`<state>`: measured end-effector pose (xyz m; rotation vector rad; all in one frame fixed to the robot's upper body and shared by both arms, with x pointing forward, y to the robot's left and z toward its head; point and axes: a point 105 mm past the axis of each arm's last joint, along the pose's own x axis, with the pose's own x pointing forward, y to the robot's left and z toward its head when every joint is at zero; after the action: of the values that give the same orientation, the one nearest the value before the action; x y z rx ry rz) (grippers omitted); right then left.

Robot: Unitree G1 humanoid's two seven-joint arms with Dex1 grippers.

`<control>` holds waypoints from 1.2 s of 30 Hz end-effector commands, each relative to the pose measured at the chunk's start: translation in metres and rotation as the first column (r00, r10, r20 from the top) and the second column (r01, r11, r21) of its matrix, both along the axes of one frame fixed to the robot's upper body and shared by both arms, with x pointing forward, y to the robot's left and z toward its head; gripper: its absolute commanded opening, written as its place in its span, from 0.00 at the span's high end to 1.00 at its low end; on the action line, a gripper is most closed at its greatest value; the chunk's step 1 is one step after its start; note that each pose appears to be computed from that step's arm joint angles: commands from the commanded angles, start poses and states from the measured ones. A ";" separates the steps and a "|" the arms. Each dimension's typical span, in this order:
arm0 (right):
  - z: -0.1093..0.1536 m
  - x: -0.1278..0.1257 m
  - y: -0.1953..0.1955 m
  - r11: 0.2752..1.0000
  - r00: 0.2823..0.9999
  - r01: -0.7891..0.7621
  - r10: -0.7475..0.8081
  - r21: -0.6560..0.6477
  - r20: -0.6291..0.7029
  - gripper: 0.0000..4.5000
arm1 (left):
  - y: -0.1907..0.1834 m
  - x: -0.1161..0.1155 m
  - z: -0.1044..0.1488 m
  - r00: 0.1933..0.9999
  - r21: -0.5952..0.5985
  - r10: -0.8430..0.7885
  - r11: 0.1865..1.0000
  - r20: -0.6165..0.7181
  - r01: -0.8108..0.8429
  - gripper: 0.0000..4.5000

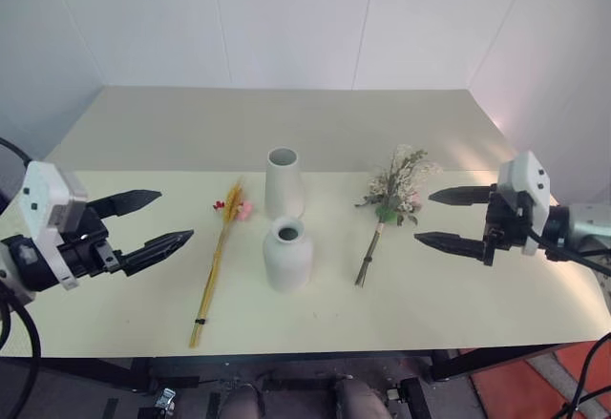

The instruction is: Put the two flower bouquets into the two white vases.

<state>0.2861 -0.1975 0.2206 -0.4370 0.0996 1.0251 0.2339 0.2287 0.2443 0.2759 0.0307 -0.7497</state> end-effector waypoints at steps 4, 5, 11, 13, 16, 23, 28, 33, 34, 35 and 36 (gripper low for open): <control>0.010 -0.002 0.001 1.000 1.000 -0.013 0.013 0.004 0.024 0.00 | 0.000 -0.001 0.010 0.999 0.019 -0.002 1.000 0.052 0.001 0.01; 0.011 -0.002 0.001 1.000 1.000 -0.013 0.013 0.007 0.024 0.00 | 0.000 -0.001 0.010 0.999 0.019 -0.002 1.000 0.052 0.001 0.01; 0.004 0.004 0.006 0.999 0.997 0.033 -0.032 0.006 -0.075 0.00 | -0.001 -0.001 0.012 0.998 0.019 -0.005 1.000 0.056 0.004 0.01; -0.004 0.008 0.010 0.998 0.984 0.066 -0.066 -0.004 -0.163 0.00 | -0.001 0.001 0.013 0.998 0.019 -0.013 1.000 0.061 0.012 0.01; -0.019 0.020 0.018 0.986 0.940 0.155 -0.164 -0.055 -0.299 0.00 | -0.004 0.003 0.015 0.997 0.020 -0.033 0.999 0.071 0.032 0.01; -0.048 0.062 0.021 0.860 0.679 0.482 -0.487 -0.168 -0.549 0.00 | -0.017 0.001 0.032 0.979 0.009 -0.159 0.987 0.131 0.159 0.01; -0.065 0.083 0.018 0.735 0.484 0.624 -0.630 -0.265 -0.608 0.00 | -0.023 0.000 0.033 0.970 0.024 -0.198 0.980 0.139 0.197 0.01; -0.069 0.099 0.034 0.714 0.441 0.648 -0.636 -0.265 -0.634 0.04 | -0.025 -0.001 0.030 0.970 0.020 -0.197 0.980 0.141 0.196 0.00; -0.068 0.102 0.036 0.713 0.440 0.655 -0.629 -0.250 -0.641 0.09 | -0.025 -0.001 0.030 0.970 0.020 -0.196 0.981 0.142 0.195 0.00; -0.068 0.105 0.038 0.712 0.438 0.660 -0.624 -0.240 -0.647 0.15 | -0.025 -0.001 0.030 0.970 0.020 -0.196 0.981 0.143 0.195 0.00; -0.068 0.107 0.040 0.714 0.434 0.664 -0.610 -0.223 -0.663 0.19 | -0.025 -0.002 0.030 0.971 0.019 -0.193 0.981 0.144 0.192 0.00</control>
<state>0.3841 -0.1558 0.1364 0.0903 0.9420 0.3636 0.2368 0.2067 0.2658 0.3031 -0.0854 -0.9219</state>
